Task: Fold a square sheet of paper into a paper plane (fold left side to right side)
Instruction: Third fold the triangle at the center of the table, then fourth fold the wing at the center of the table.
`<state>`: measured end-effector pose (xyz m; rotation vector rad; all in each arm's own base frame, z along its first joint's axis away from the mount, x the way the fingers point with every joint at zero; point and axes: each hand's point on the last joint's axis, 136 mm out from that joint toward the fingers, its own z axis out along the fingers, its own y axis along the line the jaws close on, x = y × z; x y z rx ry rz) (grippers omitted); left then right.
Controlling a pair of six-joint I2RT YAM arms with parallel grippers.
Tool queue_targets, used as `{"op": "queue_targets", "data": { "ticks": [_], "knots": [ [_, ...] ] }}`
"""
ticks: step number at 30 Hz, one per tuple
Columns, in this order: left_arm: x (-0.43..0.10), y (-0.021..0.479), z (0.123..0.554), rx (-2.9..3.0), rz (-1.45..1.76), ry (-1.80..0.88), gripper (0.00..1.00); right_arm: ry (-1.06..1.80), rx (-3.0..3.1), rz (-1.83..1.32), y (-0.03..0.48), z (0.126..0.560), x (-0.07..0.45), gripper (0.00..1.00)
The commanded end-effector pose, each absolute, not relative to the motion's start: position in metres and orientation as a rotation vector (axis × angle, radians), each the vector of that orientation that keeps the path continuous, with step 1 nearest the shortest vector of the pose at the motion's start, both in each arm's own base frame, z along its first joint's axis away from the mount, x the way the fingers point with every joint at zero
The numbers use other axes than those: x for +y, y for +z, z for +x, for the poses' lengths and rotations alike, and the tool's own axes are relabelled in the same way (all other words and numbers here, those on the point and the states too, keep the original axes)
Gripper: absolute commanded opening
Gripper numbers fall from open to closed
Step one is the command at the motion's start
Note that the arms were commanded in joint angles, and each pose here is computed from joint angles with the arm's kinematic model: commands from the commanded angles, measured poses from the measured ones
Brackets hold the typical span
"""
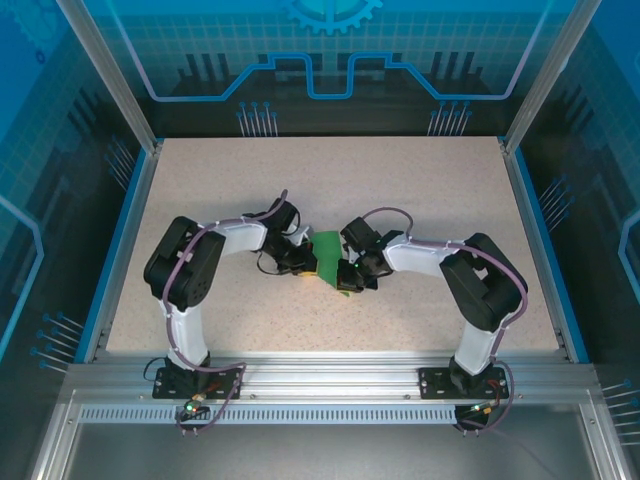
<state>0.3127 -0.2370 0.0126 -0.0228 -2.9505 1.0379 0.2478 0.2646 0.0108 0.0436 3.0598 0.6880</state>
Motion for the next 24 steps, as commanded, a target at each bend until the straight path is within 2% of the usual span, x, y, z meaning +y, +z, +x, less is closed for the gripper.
{"op": "queue_targets", "data": {
  "ticks": [1,9,11,19,21,24],
  "knots": [
    [-0.181,-0.02,0.322,-3.049,0.116,0.751,0.0,0.454,3.239,0.102,-0.015,0.21,0.223,0.0],
    [-0.175,-0.003,0.332,-3.066,0.147,0.806,0.0,0.651,3.106,0.001,0.006,0.229,0.248,0.0],
    [-0.175,0.007,0.332,-3.082,0.149,0.832,0.03,0.69,3.041,-0.044,0.02,0.239,0.255,0.03],
    [-0.166,0.044,0.329,-3.122,0.188,0.923,0.22,0.646,2.831,-0.233,0.07,0.269,0.255,0.24],
    [-0.169,0.052,0.327,-3.118,0.193,0.978,0.29,0.67,2.79,-0.287,0.076,0.276,0.262,0.33],
    [-0.171,0.056,0.325,-3.106,0.23,1.019,0.36,0.759,2.721,-0.348,0.081,0.286,0.279,0.43]
  ]
}}
